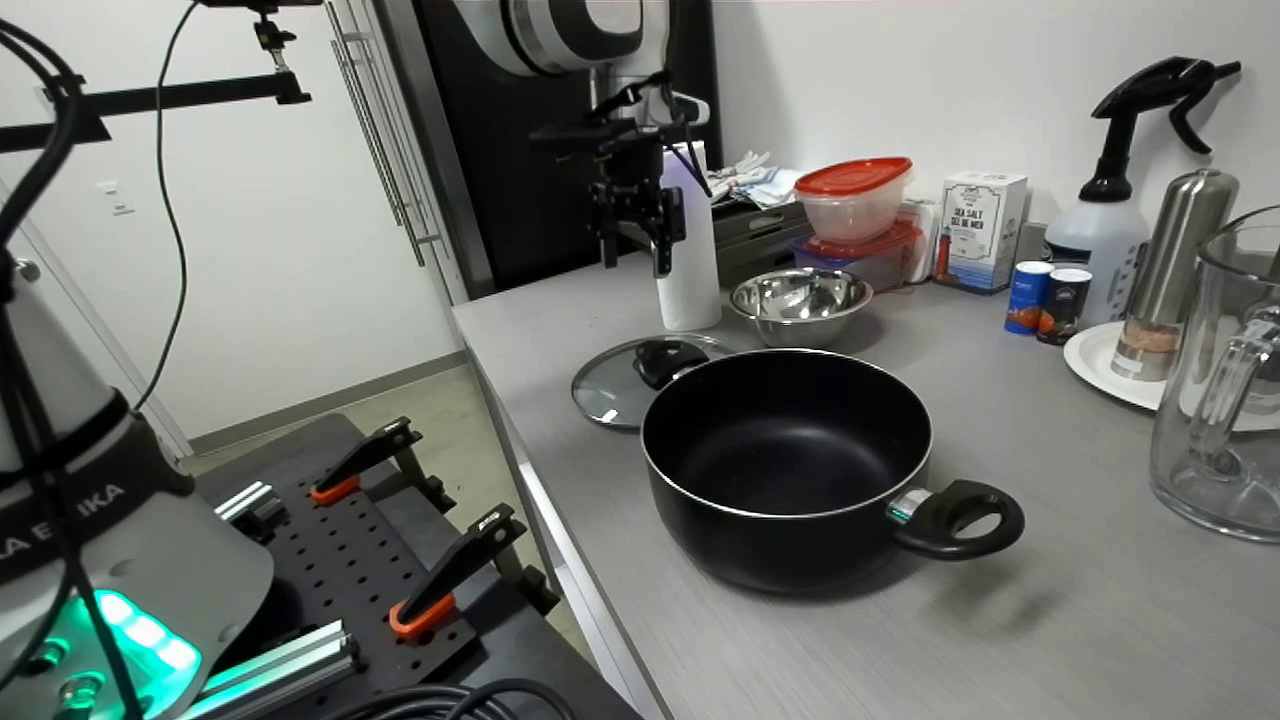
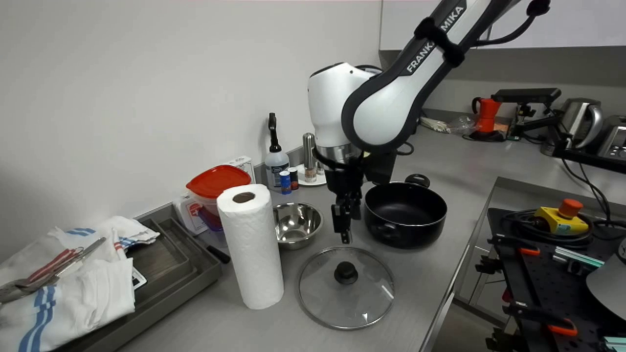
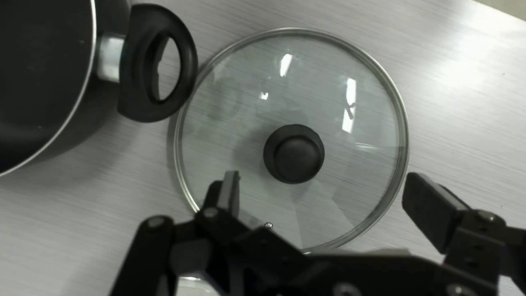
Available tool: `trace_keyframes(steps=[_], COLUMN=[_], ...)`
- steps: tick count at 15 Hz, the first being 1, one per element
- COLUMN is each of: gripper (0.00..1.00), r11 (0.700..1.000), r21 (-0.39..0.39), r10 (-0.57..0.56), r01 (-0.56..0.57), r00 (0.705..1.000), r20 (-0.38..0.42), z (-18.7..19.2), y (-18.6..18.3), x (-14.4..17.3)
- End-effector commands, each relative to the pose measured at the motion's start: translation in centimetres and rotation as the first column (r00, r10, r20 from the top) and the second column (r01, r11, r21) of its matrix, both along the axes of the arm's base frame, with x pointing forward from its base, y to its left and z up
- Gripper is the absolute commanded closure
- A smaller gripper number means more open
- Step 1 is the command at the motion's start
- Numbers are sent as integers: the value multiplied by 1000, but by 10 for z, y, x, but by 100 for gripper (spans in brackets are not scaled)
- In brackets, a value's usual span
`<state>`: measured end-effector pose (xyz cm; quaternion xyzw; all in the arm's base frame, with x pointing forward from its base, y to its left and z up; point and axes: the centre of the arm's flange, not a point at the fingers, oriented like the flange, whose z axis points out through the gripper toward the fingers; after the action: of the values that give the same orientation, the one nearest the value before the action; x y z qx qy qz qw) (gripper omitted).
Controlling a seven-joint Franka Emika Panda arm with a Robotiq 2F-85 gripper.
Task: Cover the pot
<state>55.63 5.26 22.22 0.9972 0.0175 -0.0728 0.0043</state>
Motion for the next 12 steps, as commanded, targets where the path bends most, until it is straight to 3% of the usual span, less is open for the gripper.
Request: trace_keyframes(steps=[1,12], gripper=[0,0], r11=[1000,1000], r21=[-6,5], r10=[-4,-14], r01=[4,13], r00=[1000,999], r20=[4,33], z=[-31,-88], y=[5,-4], x=[24,28])
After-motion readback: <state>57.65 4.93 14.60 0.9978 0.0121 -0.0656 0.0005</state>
